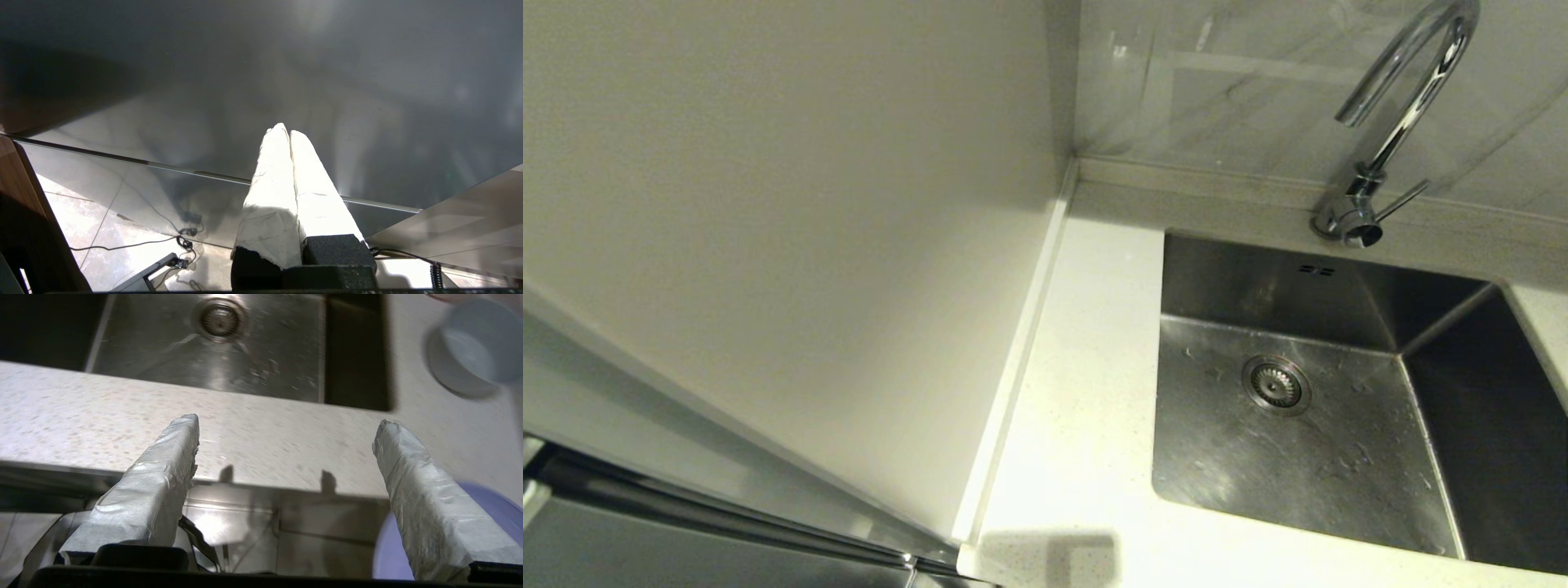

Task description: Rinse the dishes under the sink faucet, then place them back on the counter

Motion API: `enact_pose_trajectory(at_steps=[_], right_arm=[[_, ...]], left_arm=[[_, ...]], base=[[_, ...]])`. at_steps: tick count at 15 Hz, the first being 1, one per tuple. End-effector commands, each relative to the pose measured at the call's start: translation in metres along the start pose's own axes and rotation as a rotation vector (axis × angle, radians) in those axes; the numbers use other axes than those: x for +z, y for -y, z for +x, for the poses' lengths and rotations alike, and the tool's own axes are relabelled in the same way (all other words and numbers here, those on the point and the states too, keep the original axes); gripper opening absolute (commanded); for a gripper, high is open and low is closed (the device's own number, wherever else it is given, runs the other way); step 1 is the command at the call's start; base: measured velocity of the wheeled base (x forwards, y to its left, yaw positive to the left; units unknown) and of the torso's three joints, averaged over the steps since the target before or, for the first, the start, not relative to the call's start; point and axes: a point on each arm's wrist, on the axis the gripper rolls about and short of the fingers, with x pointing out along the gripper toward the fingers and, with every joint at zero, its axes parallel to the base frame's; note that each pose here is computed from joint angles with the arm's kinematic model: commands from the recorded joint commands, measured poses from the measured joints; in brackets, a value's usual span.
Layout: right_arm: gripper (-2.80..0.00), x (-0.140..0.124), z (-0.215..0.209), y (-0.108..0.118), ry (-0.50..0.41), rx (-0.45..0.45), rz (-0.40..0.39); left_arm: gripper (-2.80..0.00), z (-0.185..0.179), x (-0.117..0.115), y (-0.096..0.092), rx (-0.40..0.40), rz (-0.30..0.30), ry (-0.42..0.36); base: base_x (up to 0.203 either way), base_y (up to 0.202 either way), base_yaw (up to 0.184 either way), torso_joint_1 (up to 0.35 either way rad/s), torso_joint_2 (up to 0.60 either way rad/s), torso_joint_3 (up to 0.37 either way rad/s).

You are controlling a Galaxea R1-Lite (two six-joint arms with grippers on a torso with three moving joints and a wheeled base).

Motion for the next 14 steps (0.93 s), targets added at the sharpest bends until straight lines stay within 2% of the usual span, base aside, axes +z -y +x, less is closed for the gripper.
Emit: enact_pose_trajectory(at_steps=[1, 3, 4, 8, 9, 11, 14], right_arm=[[0.00, -0.015, 0.021, -0.007, 0.030, 0.084, -0.037], [0.00, -0.027, 0.035, -0.010, 0.054, 0.100, -0.068], [0.00, -0.027, 0.039, -0.011, 0.106, 0.102, -0.064], [0.00, -0.027, 0.042, -0.012, 0.151, 0.103, -0.066], [0.00, -0.026, 0.043, -0.012, 0.184, 0.124, -0.071], [0.00, -0.031, 0.048, -0.016, 0.229, 0.230, -0.083], [0.00, -0.036, 0.049, -0.016, 0.176, 0.229, -0.058]], left_arm=[[-2.80, 0.000, -0.001, 0.000, 0.000, -0.001, -0.002], [-2.80, 0.000, -0.001, 0.000, 0.000, -0.001, -0.003], [-2.80, 0.000, -0.001, 0.000, 0.000, -0.001, -0.002], [-2.80, 0.000, -0.001, 0.000, 0.000, -0.001, -0.002], [-2.80, 0.000, -0.001, 0.000, 0.000, -0.001, -0.002], [-2.80, 0.000, -0.001, 0.000, 0.000, -0.001, -0.003], [-2.80, 0.000, -0.001, 0.000, 0.000, -0.001, -0.003]], base=[[0.000, 0.000, 0.000, 0.000, 0.00, 0.000], [0.000, 0.000, 0.000, 0.000, 0.00, 0.000], [0.000, 0.000, 0.000, 0.000, 0.00, 0.000], [0.000, 0.000, 0.000, 0.000, 0.00, 0.000], [0.000, 0.000, 0.000, 0.000, 0.00, 0.000], [0.000, 0.000, 0.000, 0.000, 0.00, 0.000], [0.000, 0.000, 0.000, 0.000, 0.00, 0.000]])
